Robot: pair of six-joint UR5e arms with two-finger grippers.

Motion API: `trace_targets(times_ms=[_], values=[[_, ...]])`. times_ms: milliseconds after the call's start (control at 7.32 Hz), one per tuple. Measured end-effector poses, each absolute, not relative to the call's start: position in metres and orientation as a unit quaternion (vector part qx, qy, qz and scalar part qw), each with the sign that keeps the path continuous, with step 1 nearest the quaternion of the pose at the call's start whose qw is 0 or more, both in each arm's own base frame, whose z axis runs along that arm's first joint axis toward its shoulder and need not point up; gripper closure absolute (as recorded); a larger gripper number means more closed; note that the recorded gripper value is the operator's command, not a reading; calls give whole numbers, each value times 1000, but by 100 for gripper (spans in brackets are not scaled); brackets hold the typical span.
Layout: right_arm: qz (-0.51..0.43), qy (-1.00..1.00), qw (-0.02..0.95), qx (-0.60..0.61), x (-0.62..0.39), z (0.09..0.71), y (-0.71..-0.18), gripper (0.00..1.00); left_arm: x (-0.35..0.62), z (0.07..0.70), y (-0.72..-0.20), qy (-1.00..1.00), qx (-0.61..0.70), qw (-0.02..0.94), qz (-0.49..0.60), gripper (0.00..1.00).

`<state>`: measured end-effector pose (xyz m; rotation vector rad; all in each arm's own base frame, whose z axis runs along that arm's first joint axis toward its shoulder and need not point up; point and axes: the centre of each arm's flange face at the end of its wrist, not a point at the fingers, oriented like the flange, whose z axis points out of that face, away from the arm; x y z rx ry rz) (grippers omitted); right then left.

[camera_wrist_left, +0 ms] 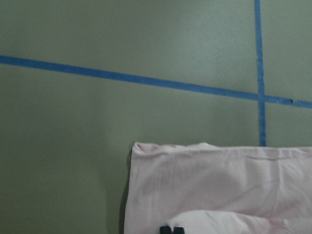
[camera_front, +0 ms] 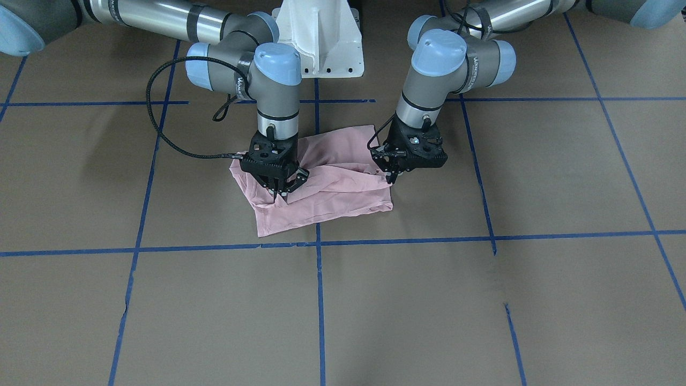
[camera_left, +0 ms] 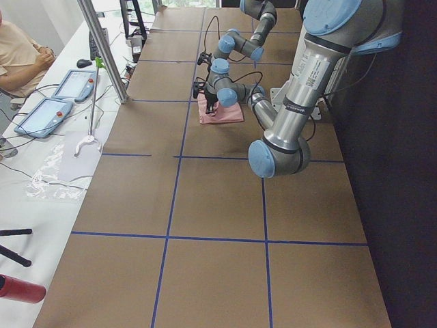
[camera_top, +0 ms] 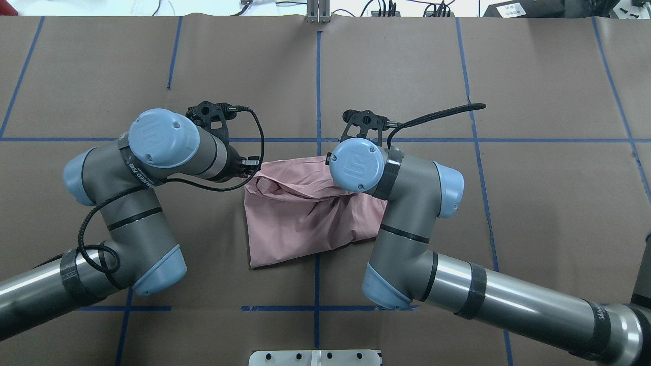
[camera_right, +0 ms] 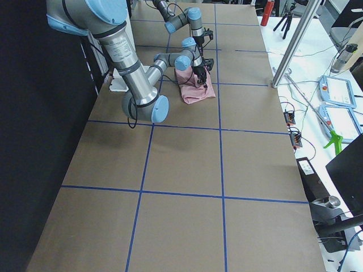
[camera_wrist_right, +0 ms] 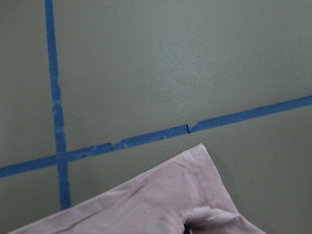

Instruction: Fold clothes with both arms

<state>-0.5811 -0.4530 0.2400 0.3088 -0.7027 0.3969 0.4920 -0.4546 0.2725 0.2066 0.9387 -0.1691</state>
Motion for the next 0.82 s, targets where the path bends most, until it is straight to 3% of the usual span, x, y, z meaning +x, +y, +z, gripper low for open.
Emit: trace_targets(times_ms=[137, 273, 410, 820], values=[[190, -339, 909, 150, -579, 242, -458, 49, 494, 276, -457, 451, 100, 883, -81, 100], [187, -336, 911, 150, -574, 244, -465, 0, 491, 279, -463, 450, 105, 883, -80, 28], [174, -326, 917, 151, -570, 250, -482, 0, 482, 284, -479, 442, 118, 886, -73, 0], [78, -311, 940, 117, -538, 253, -567, 0, 431, 304, -552, 407, 164, 898, 12, 0]])
